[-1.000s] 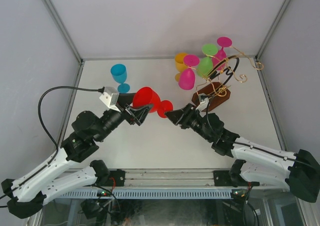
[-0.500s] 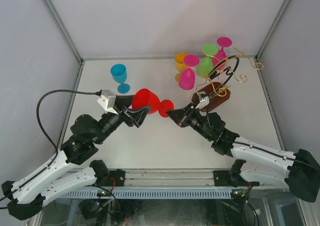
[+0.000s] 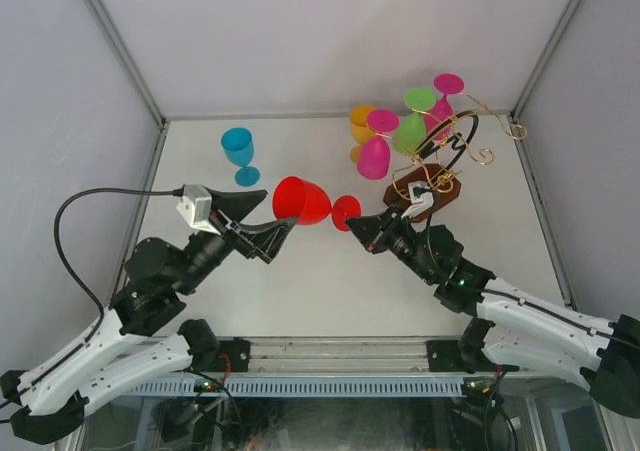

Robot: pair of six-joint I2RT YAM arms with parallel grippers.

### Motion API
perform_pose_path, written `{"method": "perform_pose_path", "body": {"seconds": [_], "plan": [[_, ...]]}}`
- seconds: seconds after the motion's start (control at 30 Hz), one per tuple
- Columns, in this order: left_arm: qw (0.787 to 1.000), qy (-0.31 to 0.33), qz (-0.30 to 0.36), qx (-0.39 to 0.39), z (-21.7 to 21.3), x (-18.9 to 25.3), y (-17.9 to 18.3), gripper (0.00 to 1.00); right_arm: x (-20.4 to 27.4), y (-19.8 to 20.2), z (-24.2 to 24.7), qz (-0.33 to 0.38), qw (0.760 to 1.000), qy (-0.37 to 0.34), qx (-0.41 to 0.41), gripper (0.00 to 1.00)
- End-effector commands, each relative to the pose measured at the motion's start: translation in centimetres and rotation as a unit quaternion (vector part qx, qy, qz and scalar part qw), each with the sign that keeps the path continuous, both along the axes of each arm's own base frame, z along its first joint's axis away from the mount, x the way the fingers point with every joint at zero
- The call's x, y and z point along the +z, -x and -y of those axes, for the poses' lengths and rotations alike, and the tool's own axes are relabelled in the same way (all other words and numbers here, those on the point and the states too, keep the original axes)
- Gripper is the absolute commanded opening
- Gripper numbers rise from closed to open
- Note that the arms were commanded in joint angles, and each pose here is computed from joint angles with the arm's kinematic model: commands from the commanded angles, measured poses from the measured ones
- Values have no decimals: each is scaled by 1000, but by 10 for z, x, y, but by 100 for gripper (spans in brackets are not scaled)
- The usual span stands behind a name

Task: Place the wine glass upside down on the wine glass rack
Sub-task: Turn the wine glass upside down at the wine rack.

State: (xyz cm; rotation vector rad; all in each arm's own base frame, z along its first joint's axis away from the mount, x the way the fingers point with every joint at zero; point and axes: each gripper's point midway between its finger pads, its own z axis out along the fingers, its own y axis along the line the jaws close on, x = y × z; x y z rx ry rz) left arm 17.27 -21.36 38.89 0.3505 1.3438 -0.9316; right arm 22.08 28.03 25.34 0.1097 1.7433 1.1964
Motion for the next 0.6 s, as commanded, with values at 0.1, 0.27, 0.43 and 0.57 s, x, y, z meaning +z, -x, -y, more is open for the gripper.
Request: {"method": "perform_pose_path", "body": {"seconds": [0.1, 0.27, 0.43, 0.57], "plan": [[1000, 12, 9, -3, -19, 27, 16, 100, 9, -11, 36, 38, 995, 70, -68, 0], [1000, -9, 1, 2, -29, 24, 22, 100, 2, -18, 57, 99, 975, 171, -100, 0], [997, -65, -20, 20, -35, 3, 17, 100, 8, -14, 64, 181, 937, 274, -122, 0], [993, -109, -29, 21, -35, -12, 16, 100, 13, -4, 59, 236, 905, 335, -119, 0]]}}
